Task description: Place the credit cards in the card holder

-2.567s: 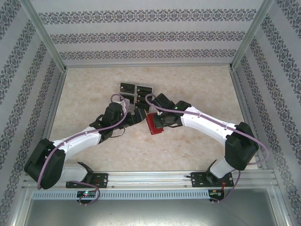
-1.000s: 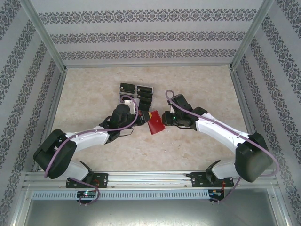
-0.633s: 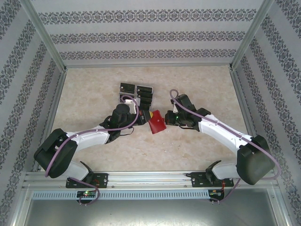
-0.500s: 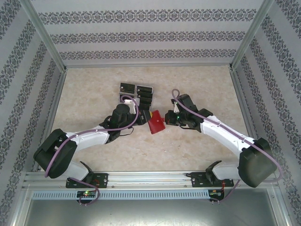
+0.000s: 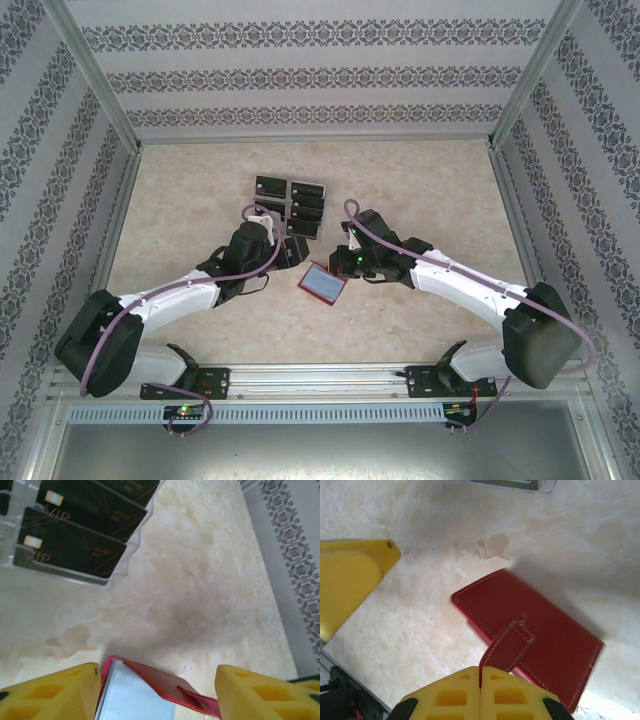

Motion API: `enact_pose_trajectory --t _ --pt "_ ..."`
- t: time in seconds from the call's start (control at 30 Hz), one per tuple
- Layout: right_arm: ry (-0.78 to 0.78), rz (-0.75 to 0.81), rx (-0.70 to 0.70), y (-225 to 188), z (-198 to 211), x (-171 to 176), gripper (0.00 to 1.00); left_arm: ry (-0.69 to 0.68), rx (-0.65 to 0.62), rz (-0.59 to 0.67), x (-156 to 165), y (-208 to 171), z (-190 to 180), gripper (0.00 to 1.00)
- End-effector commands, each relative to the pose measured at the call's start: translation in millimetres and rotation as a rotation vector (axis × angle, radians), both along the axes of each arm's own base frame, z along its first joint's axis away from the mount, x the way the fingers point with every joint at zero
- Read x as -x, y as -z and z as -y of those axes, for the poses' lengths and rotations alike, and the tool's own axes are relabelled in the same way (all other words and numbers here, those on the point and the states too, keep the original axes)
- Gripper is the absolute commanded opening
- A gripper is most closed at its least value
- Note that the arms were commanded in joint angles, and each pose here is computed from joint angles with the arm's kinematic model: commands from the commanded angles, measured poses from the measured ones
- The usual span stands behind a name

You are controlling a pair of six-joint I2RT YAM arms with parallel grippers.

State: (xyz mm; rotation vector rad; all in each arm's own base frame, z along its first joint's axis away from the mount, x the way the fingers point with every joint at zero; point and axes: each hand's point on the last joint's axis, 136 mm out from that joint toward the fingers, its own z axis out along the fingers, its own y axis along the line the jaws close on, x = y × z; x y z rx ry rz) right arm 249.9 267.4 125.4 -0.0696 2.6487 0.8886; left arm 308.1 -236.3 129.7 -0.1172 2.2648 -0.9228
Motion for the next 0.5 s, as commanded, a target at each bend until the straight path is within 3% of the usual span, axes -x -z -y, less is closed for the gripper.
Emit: enact_pose_trajectory --t 0.0,0.23,0.47 --pt "0.016 0.026 -0.082 -20 -14 -6 0.00 -0.021 -0.074 -0.032 12 15 -19 0.68" --pt "0.175 -0.010 -0.096 -3 8 -14 0.00 -0.071 -0.094 -0.082 20 26 -32 0.71" --pt "0.458 -0.071 -0.047 49 84 -28 0.00 -0.059 -0.106 -0.140 25 37 -31 0.73"
